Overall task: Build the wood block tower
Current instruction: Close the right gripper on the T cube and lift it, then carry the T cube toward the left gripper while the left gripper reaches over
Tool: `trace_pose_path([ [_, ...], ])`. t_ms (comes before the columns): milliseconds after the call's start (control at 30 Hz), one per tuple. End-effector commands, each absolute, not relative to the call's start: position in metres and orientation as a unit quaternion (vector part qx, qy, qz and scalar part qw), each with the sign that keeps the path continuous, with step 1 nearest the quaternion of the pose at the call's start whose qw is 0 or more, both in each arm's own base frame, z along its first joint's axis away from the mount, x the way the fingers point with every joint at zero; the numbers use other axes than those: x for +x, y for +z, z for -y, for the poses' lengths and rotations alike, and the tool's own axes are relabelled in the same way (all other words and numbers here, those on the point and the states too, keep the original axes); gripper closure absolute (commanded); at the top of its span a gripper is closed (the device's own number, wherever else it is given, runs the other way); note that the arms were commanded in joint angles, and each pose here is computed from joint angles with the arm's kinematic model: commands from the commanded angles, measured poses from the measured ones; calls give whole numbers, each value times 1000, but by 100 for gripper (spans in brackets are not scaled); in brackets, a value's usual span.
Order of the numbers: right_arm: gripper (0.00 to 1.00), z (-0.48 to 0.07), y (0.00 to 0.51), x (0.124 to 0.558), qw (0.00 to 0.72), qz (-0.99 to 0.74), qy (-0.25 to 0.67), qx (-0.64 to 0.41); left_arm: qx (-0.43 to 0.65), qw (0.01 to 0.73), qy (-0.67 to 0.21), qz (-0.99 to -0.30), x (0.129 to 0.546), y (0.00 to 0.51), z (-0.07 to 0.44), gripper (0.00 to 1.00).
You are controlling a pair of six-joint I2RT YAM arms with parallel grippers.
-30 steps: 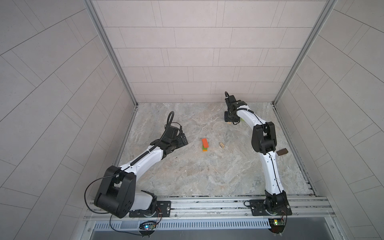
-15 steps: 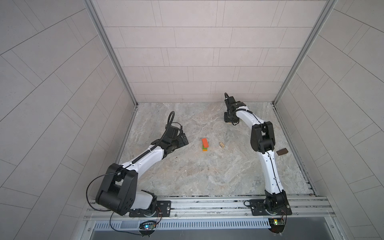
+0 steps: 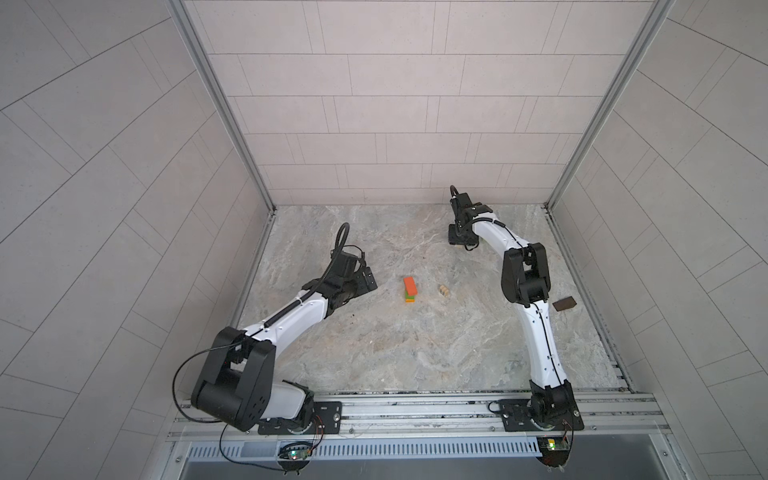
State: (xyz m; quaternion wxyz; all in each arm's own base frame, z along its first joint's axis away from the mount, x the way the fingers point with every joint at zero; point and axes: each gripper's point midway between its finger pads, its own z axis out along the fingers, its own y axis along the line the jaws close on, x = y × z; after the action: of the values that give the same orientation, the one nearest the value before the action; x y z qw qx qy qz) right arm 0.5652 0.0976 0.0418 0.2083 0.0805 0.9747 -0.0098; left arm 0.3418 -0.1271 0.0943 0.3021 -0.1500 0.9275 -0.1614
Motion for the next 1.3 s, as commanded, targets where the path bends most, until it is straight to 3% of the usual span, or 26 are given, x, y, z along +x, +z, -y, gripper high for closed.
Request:
trace_pose_path([
  [0,51,-95,30,568,200,-976,-10,88,-143,303,-160,-928,339,94,127,1],
  [100,55,-94,28,567,199,-976,-13,88,-144,304,-160,-928,340,93,127,1],
  [467,86,-97,35,562,190,-978,-2,85,-141,305,-169,-927,339,103,130,0],
  [700,90,-134,88,542,237,-970,61,-2,-131,281,-207,-928,340,122,147,2],
  [833,92,-168,124,511,272,-950,141,-63,-116,271,-264,-918,338,146,167,8],
  [1100,92,-223,192,429,347,-882,264,-177,-54,247,-319,-913,325,196,189,41],
  [1267,92,-257,215,376,383,-838,314,-228,-22,230,-360,-904,319,222,205,48],
])
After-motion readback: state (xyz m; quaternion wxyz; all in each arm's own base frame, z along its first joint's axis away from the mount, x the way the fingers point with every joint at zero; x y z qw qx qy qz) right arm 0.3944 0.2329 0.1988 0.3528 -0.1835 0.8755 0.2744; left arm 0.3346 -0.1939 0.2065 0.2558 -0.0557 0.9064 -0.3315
